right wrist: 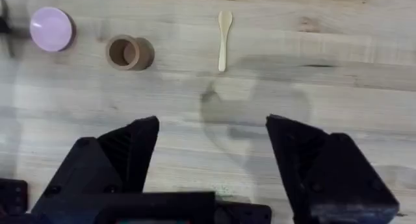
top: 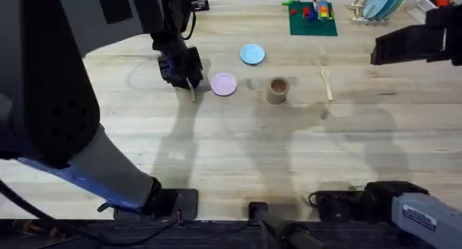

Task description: Pick up a utensil and set it on the pink plate, then put the other utensil in the container.

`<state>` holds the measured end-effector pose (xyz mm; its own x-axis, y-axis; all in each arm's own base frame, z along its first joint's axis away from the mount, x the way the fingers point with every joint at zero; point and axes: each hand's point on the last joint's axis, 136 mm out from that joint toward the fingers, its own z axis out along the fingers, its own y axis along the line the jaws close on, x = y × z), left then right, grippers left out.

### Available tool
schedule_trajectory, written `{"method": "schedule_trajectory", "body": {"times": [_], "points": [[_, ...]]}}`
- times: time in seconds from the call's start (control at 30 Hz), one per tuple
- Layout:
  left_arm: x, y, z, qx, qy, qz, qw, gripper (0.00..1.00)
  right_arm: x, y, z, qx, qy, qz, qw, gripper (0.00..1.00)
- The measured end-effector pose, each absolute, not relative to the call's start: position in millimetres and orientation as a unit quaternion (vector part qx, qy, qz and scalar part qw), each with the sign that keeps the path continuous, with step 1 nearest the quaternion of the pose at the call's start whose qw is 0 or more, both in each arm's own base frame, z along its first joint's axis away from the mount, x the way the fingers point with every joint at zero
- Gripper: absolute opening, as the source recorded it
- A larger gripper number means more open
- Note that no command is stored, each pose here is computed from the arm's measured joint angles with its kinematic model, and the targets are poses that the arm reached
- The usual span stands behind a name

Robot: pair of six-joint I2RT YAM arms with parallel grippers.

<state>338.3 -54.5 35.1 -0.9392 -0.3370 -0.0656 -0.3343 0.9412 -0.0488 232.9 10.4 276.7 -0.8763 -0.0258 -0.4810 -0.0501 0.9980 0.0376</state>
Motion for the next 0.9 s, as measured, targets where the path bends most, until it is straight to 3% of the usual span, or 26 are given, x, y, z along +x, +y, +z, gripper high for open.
{"method": "schedule_trajectory", "body": {"times": [0.23,0.4,0.6,0.9], "points": [[325.0,-52.4,38.5,-0.158,0.987,-0.011,0.014,0.042,232.9,10.4,276.8,-0.02,0.968,0.025,0.248,0.995],[323.5,-57.1,61.0,-0.146,0.989,-0.016,0.03,0.041,232.9,10.4,276.7,-0.02,0.968,0.025,0.248,0.995],[330.6,-85.8,94.1,-0.102,0.992,-0.031,0.061,0.042,232.9,10.4,276.8,-0.02,0.968,0.025,0.248,0.995],[331.2,-131.7,102.6,-0.04,0.994,-0.054,0.081,0.042,232.9,10.4,276.6,-0.02,0.968,0.025,0.248,0.993]]}}
